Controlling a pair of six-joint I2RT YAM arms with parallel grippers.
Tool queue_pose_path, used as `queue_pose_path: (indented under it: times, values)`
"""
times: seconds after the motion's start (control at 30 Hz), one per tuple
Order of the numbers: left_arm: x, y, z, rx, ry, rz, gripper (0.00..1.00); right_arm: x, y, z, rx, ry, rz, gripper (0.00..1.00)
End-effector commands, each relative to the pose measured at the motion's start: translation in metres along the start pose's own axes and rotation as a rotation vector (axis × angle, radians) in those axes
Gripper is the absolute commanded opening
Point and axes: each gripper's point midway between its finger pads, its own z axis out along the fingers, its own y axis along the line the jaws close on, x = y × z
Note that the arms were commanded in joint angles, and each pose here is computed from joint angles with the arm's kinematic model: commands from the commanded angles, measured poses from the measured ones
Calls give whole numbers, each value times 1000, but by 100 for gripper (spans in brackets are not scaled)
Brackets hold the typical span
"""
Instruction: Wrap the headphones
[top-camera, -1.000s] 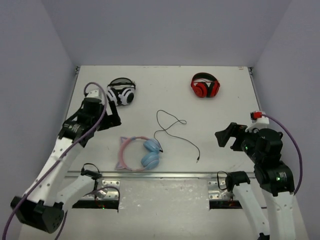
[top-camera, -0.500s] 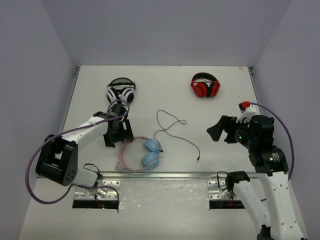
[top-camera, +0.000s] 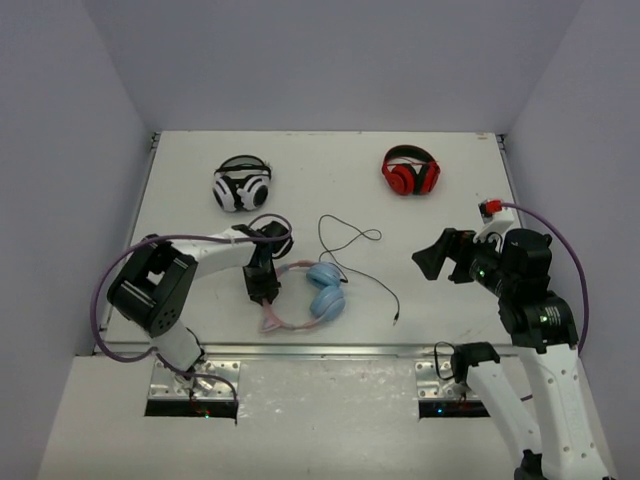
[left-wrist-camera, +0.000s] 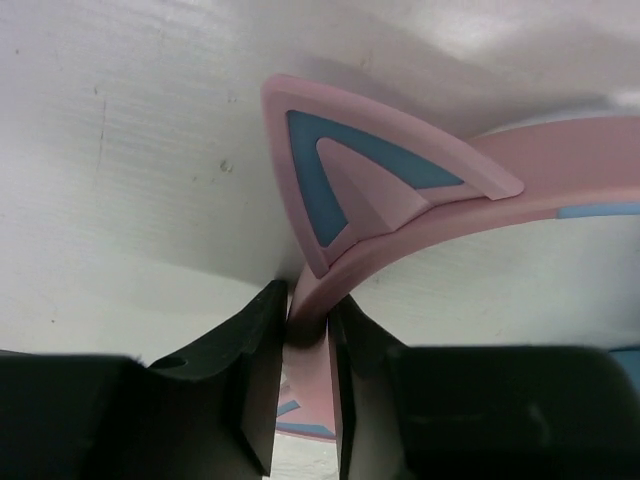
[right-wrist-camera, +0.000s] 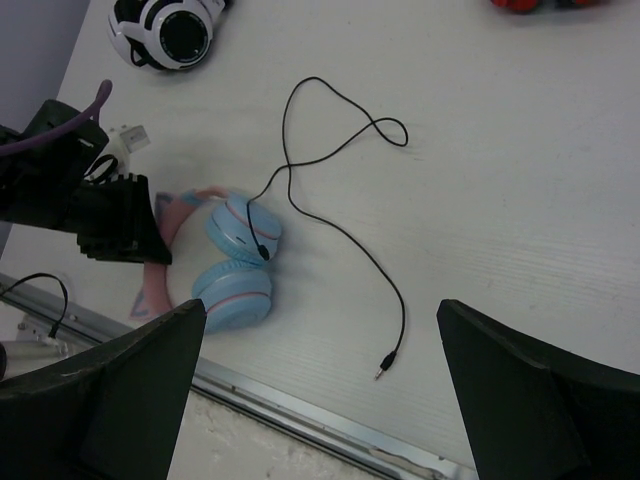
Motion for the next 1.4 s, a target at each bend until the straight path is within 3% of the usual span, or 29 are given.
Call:
queue_pose_path:
  times: [0.0,0.07,0.17,0.23,0.57,0.77,0.83,0.9,1.2,1.37]
  values:
    - [-34,-7,18,-69,-161,-49,20,-18,5,0,-17,-60,-36,99]
    - [-49,-21,6,-31,-212,-64,24,-17,5,1,-17,-54,-34,99]
    - [-56,-23,-4,-18,-264,-71,50,-15,6,3,-23,-33,-28,99]
    - [-53,-20,-8,-6,-280,-77,59,-13,5,5,-25,-22,-21,99]
    - [-7,15,13,46,-241,-26,54,-13,12,12,-63,-6,27,99]
    - [-7,9,22,74,-238,16,40,-11,18,19,-111,-13,56,99]
    - [-4,5,24,101,-227,12,42,-9,18,22,-115,-1,64,99]
    - [1,6,26,113,-218,9,53,-7,17,23,-113,9,65,99]
    - [5,17,7,67,-243,26,57,-7,19,27,-130,4,87,99]
    - [16,24,-2,36,-228,42,64,-7,17,26,-124,-8,84,99]
